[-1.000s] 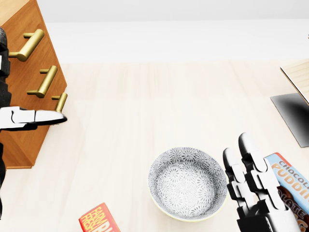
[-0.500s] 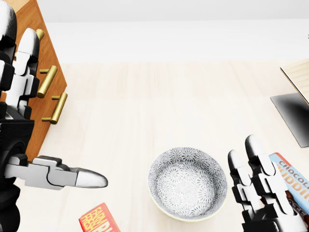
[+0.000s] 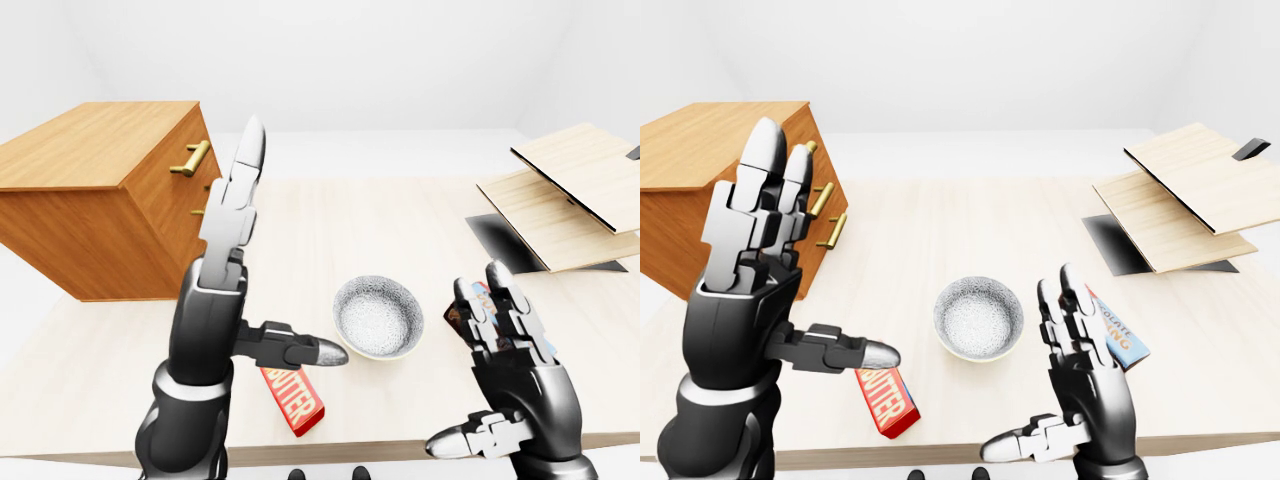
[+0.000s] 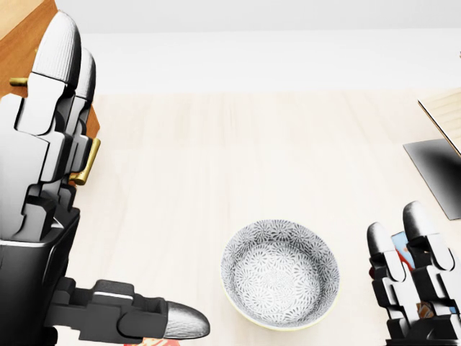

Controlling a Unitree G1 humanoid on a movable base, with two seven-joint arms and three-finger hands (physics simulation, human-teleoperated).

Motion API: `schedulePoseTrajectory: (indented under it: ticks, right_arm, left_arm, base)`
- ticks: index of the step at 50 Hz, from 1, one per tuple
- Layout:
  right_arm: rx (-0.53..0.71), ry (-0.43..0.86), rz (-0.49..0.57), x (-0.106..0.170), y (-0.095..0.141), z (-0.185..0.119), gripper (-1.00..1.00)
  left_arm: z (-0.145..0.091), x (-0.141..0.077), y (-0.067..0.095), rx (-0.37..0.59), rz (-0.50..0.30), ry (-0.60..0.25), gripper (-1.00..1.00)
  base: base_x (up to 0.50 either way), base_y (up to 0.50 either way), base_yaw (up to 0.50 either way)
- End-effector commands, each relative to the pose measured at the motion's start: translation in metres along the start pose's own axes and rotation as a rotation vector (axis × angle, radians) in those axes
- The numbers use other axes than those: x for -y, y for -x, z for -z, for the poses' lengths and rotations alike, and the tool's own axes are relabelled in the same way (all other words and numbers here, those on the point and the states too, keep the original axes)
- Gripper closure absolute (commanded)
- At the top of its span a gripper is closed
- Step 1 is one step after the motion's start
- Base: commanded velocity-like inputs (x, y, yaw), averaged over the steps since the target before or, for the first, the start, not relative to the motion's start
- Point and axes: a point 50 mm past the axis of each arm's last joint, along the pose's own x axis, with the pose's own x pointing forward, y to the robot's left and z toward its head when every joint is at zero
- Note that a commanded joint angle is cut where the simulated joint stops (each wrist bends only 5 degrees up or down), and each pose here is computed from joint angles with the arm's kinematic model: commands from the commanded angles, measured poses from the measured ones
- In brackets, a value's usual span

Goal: Close the top drawer of the cabinet and put the bowl on top of it.

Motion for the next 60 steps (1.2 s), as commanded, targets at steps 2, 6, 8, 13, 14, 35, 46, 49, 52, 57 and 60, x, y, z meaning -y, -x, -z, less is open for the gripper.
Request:
schedulePoseTrajectory:
  ticks: [2, 6, 8, 13, 14, 35, 46, 49, 52, 57, 60]
  right_arm:
    - [0.04, -0.008, 0.043, 0.008, 0.008, -0.008, -1.0]
    - [0.06, -0.003, 0.054, 0.01, 0.01, -0.012, -1.0]
    - [0.076, 0.0, 0.066, 0.012, 0.011, -0.015, -1.0]
    - [0.113, 0.016, 0.079, 0.015, 0.012, -0.021, -1.0]
    - [0.118, 0.021, 0.082, 0.015, 0.011, -0.021, -1.0]
    - [0.193, 0.051, 0.12, 0.022, 0.015, -0.031, -1.0]
    - [0.207, 0.056, 0.119, 0.023, 0.018, -0.033, -1.0]
    - [0.212, 0.057, 0.121, 0.024, 0.019, -0.034, -1.0]
    - [0.206, 0.054, 0.119, 0.024, 0.02, -0.033, -1.0]
    - [0.203, 0.051, 0.112, 0.022, 0.021, -0.032, -1.0]
    - [0.206, 0.054, 0.111, 0.022, 0.02, -0.033, -1.0]
  left_arm:
    - [-0.02, 0.011, 0.003, 0.056, 0.031, -0.079, -1.0]
    - [-0.023, 0.013, 0.003, 0.065, 0.044, -0.107, -1.0]
    - [-0.027, 0.017, 0.004, 0.072, 0.073, -0.135, -1.0]
    - [-0.031, 0.021, 0.005, 0.071, 0.1, -0.177, -1.0]
    - [-0.031, 0.022, 0.005, 0.069, 0.101, -0.185, -1.0]
    - [-0.023, 0.04, 0.01, -0.034, 0.183, -0.3, -1.0]
    - [-0.006, 0.054, 0.015, -0.114, 0.206, -0.332, -1.0]
    - [-0.007, 0.057, 0.016, -0.116, 0.223, -0.335, -1.0]
    - [-0.006, 0.06, 0.017, -0.122, 0.224, -0.343, -1.0]
    - [-0.006, 0.062, 0.018, -0.122, 0.221, -0.348, -1.0]
    - [-0.007, 0.064, 0.017, -0.117, 0.218, -0.362, -1.0]
  base:
    - [0.0, 0.0, 0.0]
    - [0.0, 0.0, 0.0]
    - [0.0, 0.0, 0.0]
    - [0.0, 0.0, 0.0]
    - [0.0, 0.0, 0.0]
    - [0.0, 0.0, 0.0]
    - [0.0, 0.0, 0.0]
    - [0.0, 0.0, 0.0]
    - [0.0, 0.0, 0.0]
    - [0.0, 0.0, 0.0]
    - [0.0, 0.0, 0.0]
